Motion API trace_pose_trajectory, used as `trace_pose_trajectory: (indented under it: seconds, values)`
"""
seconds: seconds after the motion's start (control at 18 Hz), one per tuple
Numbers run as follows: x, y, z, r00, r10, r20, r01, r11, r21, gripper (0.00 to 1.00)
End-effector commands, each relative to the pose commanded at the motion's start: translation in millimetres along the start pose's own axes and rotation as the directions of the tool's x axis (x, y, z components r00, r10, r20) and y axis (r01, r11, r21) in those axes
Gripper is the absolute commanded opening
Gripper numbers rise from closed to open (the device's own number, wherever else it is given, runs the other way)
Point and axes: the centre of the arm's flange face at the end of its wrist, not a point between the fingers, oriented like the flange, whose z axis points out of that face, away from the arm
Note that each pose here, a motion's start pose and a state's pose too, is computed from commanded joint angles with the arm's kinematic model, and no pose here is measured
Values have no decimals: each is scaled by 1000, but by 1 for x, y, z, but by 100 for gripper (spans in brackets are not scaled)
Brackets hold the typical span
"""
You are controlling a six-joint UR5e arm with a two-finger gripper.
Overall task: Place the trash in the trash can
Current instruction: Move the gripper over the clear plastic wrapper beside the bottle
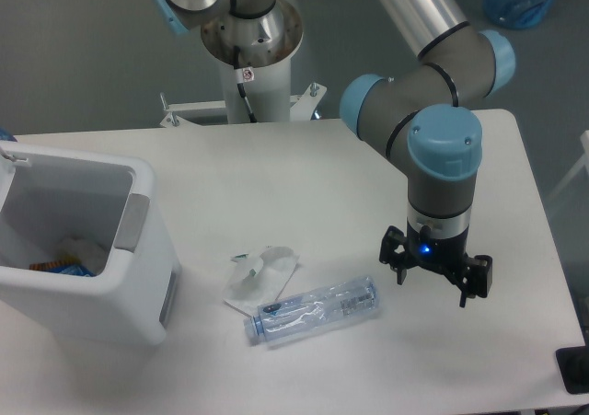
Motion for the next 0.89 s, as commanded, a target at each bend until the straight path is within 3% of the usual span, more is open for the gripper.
trace_pose_trajectory:
  seconds: [0.28, 0.67, 0.89]
  values:
    - [26, -18, 4, 1000, 17, -18, -16, 1000, 6, 100]
    - [90, -35, 17, 994, -89, -69, 89, 996, -14, 100]
    - [139, -29, 21, 993, -52, -104, 48, 998, -37, 100]
